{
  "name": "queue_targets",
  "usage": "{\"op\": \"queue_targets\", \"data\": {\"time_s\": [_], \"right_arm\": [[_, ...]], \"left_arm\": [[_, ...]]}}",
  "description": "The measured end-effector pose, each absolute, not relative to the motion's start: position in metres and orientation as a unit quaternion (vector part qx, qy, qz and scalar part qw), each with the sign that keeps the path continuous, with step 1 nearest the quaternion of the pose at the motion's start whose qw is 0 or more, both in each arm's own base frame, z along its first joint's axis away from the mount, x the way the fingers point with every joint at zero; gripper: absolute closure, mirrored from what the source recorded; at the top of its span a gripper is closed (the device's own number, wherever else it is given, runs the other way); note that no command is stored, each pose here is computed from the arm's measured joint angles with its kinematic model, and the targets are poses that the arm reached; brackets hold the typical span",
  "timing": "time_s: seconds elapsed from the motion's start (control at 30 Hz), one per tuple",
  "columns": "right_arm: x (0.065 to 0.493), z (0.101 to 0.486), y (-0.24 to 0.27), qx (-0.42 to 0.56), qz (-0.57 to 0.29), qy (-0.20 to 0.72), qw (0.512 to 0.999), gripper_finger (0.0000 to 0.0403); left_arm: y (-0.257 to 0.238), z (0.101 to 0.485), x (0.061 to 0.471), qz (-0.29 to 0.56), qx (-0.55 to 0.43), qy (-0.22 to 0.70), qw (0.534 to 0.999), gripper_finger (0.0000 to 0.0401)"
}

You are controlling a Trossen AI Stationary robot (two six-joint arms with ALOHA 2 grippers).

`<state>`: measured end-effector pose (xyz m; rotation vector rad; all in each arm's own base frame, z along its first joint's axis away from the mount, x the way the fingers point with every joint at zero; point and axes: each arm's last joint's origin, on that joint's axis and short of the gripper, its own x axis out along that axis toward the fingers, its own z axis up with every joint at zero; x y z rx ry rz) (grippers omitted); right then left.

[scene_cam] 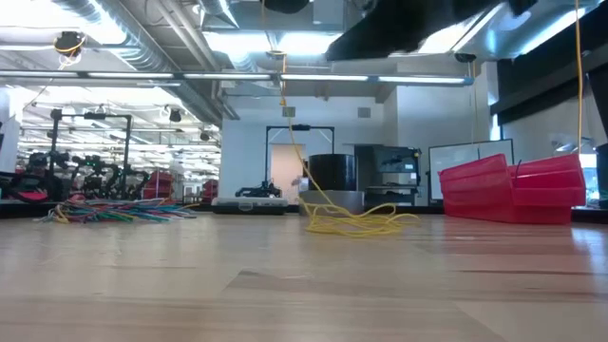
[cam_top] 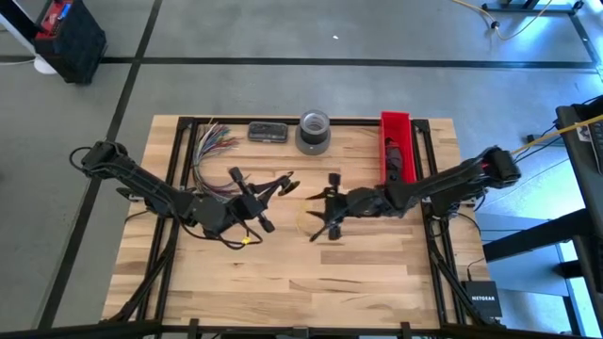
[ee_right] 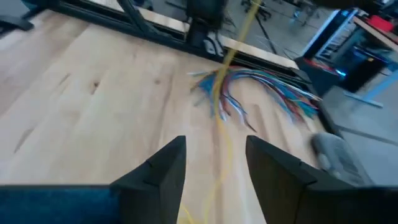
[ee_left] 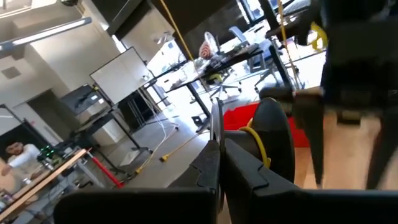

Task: Coil cords
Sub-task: Coil the yellow wire into the black spool

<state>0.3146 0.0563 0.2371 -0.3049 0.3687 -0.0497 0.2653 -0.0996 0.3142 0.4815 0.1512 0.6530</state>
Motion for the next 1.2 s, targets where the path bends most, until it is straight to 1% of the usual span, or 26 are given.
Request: {"op": "queue_targets", "data": {"time_s": [0.2, 0.4, 0.5, 0.57, 0.63, 0.7, 0.8, 0.83, 0.87, 1.03, 1.2], "right_arm": [[0.342, 0.197, 0.04, -0.176, -0.06, 0.2, 0.962, 0.0233], [0.355, 0.183, 0.032, -0.167, -0.077, 0.172, 0.968, 0.0233], [0.357, 0.181, 0.034, -0.164, -0.05, 0.156, 0.973, 0.0238], [0.357, 0.18, 0.035, -0.182, -0.041, 0.163, 0.969, 0.025], [0.357, 0.179, 0.034, -0.198, -0.054, 0.168, 0.964, 0.0274], [0.357, 0.179, 0.033, -0.205, -0.073, 0.171, 0.961, 0.0308], [0.356, 0.177, 0.032, -0.226, -0.067, 0.184, 0.954, 0.0373], [0.355, 0.176, 0.032, -0.24, -0.067, 0.193, 0.949, 0.0387], [0.354, 0.176, 0.032, -0.252, -0.071, 0.202, 0.944, 0.0393], [0.342, 0.195, 0.027, -0.272, -0.133, 0.223, 0.927, 0.038], [0.323, 0.221, 0.022, -0.277, -0.178, 0.247, 0.911, 0.0398]], "left_arm": [[-0.1, 0.314, 0.265, 0.309, 0.241, 0.075, 0.917, 0.0396], [-0.101, 0.313, 0.266, 0.303, 0.238, 0.073, 0.92, 0.0398], [-0.102, 0.313, 0.266, 0.285, 0.233, 0.066, 0.928, 0.0397], [-0.102, 0.313, 0.266, 0.282, 0.232, 0.065, 0.929, 0.0399], [-0.102, 0.313, 0.267, 0.281, 0.232, 0.065, 0.929, 0.0399], [-0.102, 0.313, 0.267, 0.281, 0.233, 0.065, 0.929, 0.0399], [-0.102, 0.313, 0.267, 0.281, 0.234, 0.066, 0.928, 0.0399], [-0.102, 0.312, 0.267, 0.281, 0.234, 0.068, 0.928, 0.0399], [-0.102, 0.312, 0.267, 0.28, 0.235, 0.07, 0.928, 0.0399], [-0.102, 0.309, 0.266, 0.278, 0.242, 0.08, 0.926, 0.0399], [-0.1, 0.305, 0.267, 0.277, 0.253, 0.099, 0.922, 0.0399]]}}
